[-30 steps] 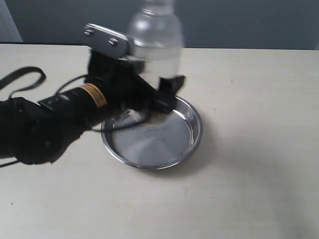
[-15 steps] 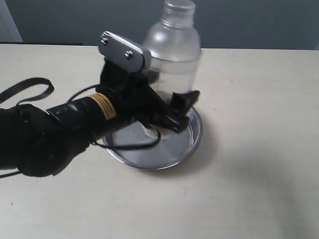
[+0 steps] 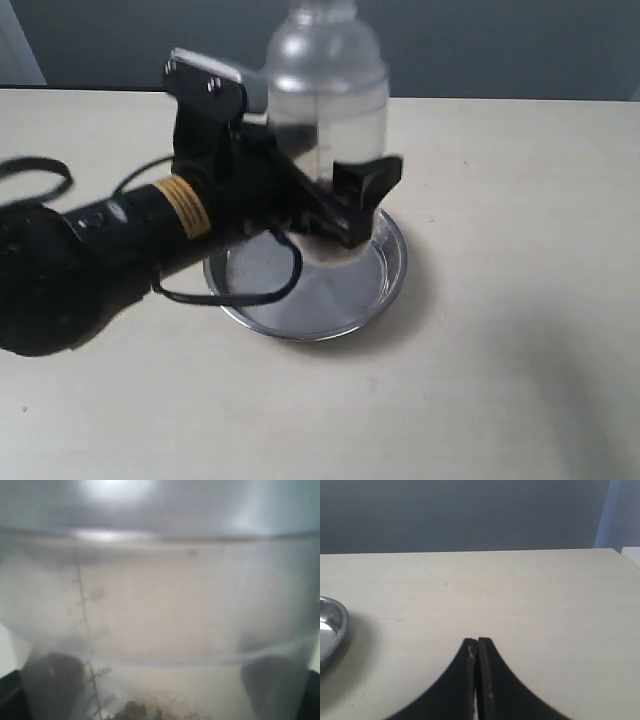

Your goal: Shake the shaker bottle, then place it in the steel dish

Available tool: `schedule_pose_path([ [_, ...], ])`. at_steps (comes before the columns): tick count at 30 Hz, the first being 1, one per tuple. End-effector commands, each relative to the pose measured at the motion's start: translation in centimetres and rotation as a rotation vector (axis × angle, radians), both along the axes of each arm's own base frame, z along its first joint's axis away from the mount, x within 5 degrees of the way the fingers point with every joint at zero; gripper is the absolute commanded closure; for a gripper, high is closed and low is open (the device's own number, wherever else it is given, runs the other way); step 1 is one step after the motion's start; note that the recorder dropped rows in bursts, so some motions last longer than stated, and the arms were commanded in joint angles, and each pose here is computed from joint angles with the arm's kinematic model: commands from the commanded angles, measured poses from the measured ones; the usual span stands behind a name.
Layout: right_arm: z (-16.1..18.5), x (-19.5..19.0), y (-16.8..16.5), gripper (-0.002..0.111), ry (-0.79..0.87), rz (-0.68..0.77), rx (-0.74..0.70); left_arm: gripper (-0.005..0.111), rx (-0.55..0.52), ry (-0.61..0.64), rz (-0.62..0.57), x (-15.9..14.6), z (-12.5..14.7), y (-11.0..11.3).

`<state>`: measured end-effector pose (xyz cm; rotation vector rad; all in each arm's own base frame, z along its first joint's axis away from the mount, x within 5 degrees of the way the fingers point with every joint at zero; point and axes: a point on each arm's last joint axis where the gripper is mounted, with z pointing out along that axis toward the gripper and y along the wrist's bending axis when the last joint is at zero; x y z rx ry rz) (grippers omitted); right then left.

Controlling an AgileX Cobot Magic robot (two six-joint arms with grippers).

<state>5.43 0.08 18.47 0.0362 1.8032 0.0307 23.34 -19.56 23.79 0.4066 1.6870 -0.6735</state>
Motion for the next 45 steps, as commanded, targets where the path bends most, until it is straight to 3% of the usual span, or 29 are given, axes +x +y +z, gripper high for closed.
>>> schedule_pose_path([
  [1,0.1,0.0,0.0,0.109,-0.014,-0.002,-0.001,0.107,0.088,0.01,0.055,0.3,1.0,0.4],
  [3,0.1,0.0,0.0,0.109,-0.014,-0.002,-0.001,0.107,0.108,0.173,0.117,0.5,-3.8,0.6],
  [4,0.1,0.0,0.0,0.109,-0.014,-0.002,-0.001,0.107,0.084,0.165,0.097,0.4,-4.4,0.2],
  [6,0.1,0.0,0.0,0.109,-0.014,-0.002,-0.001,0.107,0.041,-0.045,-0.017,-0.1,-1.9,-0.6],
  [8,0.1,0.0,0.0,0.109,-0.014,-0.002,-0.001,0.107,-0.094,-0.272,-0.031,-0.5,3.8,-0.5],
  [10,0.1,0.0,0.0,0.109,-0.014,-0.002,-0.001,0.107,-0.077,-0.303,0.021,-0.6,7.0,0.2],
  [12,0.1,0.0,0.0,0.109,-0.014,-0.002,-0.001,0.107,0.014,-0.149,0.071,0.1,4.7,0.3],
  [14,0.1,0.0,0.0,0.109,-0.014,-0.002,-0.001,0.107,0.108,0.049,0.074,0.7,-0.9,-0.1],
  [16,0.1,0.0,0.0,0.109,-0.014,-0.002,-0.001,0.107,0.092,0.121,0.062,0.6,-3.5,-0.4],
  [18,0.1,0.0,0.0,0.109,-0.014,-0.002,-0.001,0.107,-0.054,-0.141,-0.008,0.1,1.1,-0.7],
  [19,0.1,0.0,0.0,0.109,-0.014,-0.002,-0.001,0.107,-0.124,-0.29,-0.018,-0.6,6.0,-0.2],
  [21,0.1,0.0,0.0,0.109,-0.014,-0.002,-0.001,0.107,-0.075,-0.274,0.017,-0.8,7.3,0.4],
  [22,0.1,0.0,0.0,0.109,-0.014,-0.002,-0.001,0.107,-0.039,-0.23,0.032,-0.7,6.7,0.5],
  [24,0.1,0.0,0.0,0.109,-0.014,-0.002,-0.001,0.107,0.065,-0.042,0.059,0.0,2.5,0.3],
  [26,0.1,0.0,0.0,0.109,-0.014,-0.002,-0.001,0.107,0.091,0.134,0.074,0.1,-2.4,0.2],
  [29,0.1,0.0,0.0,0.109,-0.014,-0.002,-0.001,0.107,0.079,0.128,-0.007,-0.6,-2.8,-0.2],
  [33,0.1,0.0,0.0,0.109,-0.014,-0.002,-0.001,0.107,0.064,0.107,-0.007,-0.5,-2.5,-0.2],
  [34,0.1,0.0,0.0,0.109,-0.014,-0.002,-0.001,0.107,-0.023,-0.016,0.007,-0.2,-0.5,0.0],
  [35,0.1,0.0,0.0,0.109,-0.014,-0.002,-0.001,0.107,-0.104,-0.17,0.0,-0.3,3.2,0.2],
  [36,0.1,0.0,0.0,0.109,-0.014,-0.002,-0.001,0.107,-0.126,-0.237,-0.011,-0.5,5.1,0.3],
  [39,0.1,0.0,0.0,0.109,-0.014,-0.002,-0.001,0.107,-0.101,-0.437,-0.029,-1.9,11.3,1.1],
  [40,0.1,0.0,0.0,0.109,-0.014,-0.002,-0.001,0.107,-0.062,-0.425,-0.026,-2.1,11.7,1.3],
  [41,0.1,0.0,0.0,0.109,-0.014,-0.002,-0.001,0.107,-0.027,-0.337,-0.005,-1.6,10.5,1.4],
  [42,0.1,0.0,0.0,0.109,-0.014,-0.002,-0.001,0.107,0.037,-0.186,0.031,-0.4,7.0,1.4],
  [43,0.1,0.0,0.0,0.109,-0.014,-0.002,-0.001,0.107,0.064,0.011,0.092,0.7,1.1,1.4],
  [45,0.1,0.0,0.0,0.109,-0.014,-0.002,-0.001,0.107,0.003,0.092,0.105,0.5,-2.5,1.2],
])
